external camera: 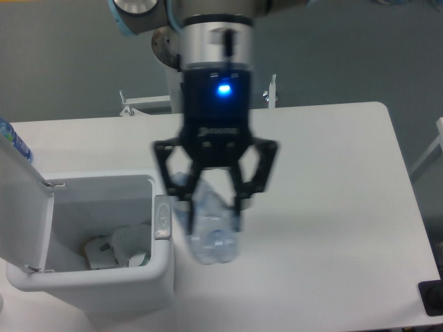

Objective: Place the trash in the trash can
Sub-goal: 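Carry the bottle over the bin and lower it inside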

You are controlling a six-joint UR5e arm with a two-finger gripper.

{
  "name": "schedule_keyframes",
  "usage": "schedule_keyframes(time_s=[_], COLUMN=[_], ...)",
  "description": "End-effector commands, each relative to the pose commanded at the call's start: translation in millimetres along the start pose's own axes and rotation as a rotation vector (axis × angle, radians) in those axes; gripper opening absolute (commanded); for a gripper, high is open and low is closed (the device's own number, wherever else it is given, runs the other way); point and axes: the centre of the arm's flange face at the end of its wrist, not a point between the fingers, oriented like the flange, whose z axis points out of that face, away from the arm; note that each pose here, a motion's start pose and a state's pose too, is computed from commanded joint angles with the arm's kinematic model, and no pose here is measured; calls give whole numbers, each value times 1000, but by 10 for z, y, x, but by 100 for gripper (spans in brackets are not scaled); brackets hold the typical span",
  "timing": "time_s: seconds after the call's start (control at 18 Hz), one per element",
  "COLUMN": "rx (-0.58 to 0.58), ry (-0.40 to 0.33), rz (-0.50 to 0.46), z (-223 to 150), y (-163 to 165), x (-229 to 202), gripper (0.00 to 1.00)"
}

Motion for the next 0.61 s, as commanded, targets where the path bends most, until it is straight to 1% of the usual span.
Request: schedule_keyframes(time_s=[0.11, 0.28, 0.44, 0.5, 0.56, 0.61], rx=[-9, -34, -73, -82, -85, -85], ry=[17, 24, 46, 46, 45, 45], rz=[10, 7, 15, 11, 11, 12], z=[31, 143, 322, 357, 364, 373], y=[39, 142, 297, 334, 344, 346], x=[136, 155, 290, 280, 287, 284], gripper=[52, 52, 53, 55, 61, 74])
